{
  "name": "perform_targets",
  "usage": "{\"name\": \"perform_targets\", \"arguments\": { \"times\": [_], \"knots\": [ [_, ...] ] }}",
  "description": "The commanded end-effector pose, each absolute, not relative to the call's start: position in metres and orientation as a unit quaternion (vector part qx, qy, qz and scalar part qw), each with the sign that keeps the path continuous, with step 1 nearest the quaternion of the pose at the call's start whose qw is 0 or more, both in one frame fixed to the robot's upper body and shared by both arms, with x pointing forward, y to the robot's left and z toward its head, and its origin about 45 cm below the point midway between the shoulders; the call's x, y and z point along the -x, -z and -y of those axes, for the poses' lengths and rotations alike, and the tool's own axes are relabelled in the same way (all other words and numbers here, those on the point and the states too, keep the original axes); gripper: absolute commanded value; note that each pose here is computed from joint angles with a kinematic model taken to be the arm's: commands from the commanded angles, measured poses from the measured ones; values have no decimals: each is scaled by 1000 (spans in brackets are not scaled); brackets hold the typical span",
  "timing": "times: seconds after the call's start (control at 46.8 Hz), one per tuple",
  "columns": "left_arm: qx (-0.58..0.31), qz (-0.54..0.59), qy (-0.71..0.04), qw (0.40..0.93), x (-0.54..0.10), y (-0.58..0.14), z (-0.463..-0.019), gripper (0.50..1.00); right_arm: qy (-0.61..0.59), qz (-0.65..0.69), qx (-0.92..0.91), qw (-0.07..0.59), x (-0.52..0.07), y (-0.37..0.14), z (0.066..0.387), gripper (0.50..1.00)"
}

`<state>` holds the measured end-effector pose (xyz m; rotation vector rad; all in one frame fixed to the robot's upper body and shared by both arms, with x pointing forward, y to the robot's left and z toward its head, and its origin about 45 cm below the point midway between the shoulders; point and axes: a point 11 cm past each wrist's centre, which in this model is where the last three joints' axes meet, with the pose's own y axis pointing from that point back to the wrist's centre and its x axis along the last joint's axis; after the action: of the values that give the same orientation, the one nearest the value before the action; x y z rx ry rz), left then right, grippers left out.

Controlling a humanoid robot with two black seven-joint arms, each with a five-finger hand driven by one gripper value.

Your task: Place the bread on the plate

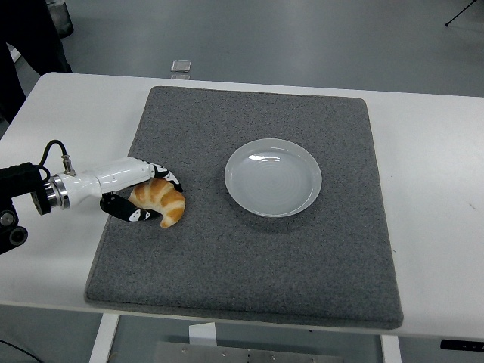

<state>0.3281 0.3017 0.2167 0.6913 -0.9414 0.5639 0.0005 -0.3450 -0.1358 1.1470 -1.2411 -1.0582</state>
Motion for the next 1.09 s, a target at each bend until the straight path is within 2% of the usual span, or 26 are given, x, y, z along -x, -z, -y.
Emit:
{"name": "perform_targets", "arguments": {
  "times": [0.0,0.043,0.064,0.577,0.833,1.068],
  "knots": [
    [-312,457,-265,790,-327,-219,-301,583,446,523,-483,543,-1,136,345,952],
    [-313,465,-260,786,-327,-219,-301,514,446,523,-483,543,-1,136,345,952],
    [-315,469,-258,784,-327,-219,-302,500,446,523,-483,543,-1,136,345,952],
    [-328,495,-257,763,-337,-229,-312,500,446,523,-483,543,-1,136,345,952],
    [-309,546,-277,728,-375,-286,-306,500,446,523,-483,543,-1,136,345,952],
    [-301,560,-269,723,-405,-339,-292,500,446,523,-483,543,-1,136,345,952]
  ]
}}
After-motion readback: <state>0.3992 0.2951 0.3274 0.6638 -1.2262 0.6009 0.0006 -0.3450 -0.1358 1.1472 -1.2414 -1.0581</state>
